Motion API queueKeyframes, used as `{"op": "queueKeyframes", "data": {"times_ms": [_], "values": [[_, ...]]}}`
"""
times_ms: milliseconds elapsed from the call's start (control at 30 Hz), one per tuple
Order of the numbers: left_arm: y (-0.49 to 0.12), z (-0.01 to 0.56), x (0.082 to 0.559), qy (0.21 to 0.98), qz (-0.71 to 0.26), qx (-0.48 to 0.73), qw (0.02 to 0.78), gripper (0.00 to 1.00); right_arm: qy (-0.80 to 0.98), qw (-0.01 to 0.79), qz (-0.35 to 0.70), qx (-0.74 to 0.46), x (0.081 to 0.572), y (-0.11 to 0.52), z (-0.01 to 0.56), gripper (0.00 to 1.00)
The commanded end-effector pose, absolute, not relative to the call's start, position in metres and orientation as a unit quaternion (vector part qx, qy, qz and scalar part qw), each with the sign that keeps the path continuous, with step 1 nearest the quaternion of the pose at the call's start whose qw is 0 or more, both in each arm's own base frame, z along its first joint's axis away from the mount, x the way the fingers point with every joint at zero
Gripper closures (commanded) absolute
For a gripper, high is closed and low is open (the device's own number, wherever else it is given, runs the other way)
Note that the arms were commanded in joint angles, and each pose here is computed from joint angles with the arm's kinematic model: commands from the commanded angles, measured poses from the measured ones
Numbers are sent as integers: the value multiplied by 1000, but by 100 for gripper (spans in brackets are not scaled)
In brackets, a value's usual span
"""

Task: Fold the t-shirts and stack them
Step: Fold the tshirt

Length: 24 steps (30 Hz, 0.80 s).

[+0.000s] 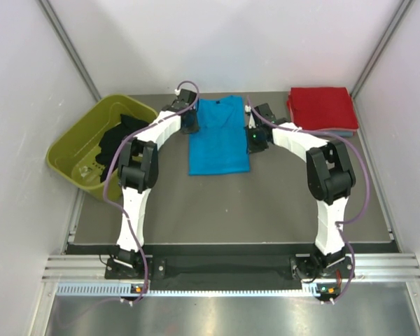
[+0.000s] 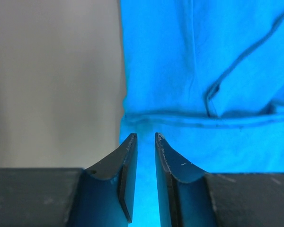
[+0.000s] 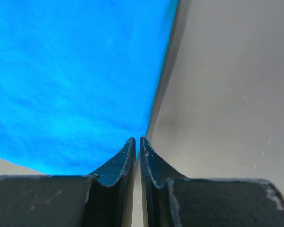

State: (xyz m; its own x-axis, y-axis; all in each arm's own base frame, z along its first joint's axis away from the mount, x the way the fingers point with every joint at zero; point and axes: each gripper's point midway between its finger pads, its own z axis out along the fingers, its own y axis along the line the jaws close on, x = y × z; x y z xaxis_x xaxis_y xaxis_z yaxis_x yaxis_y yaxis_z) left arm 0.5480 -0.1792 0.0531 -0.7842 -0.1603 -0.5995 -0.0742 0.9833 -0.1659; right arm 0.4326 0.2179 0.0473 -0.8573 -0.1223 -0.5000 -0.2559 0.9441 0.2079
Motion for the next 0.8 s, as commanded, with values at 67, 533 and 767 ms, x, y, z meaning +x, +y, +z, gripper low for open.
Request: {"op": "queueKeyframes", "data": {"times_ms": [67, 533, 767], "values": [[-187, 136, 528, 928, -94, -40, 359, 72, 938, 296, 153, -97, 432, 223, 104, 91], [-216, 67, 386, 965, -125, -11, 229, 73, 950, 234, 177, -104, 389, 233, 52, 92], [-198, 32, 354, 978, -71, -15, 195, 73, 956, 228, 149, -103, 381, 219, 40, 92]]}}
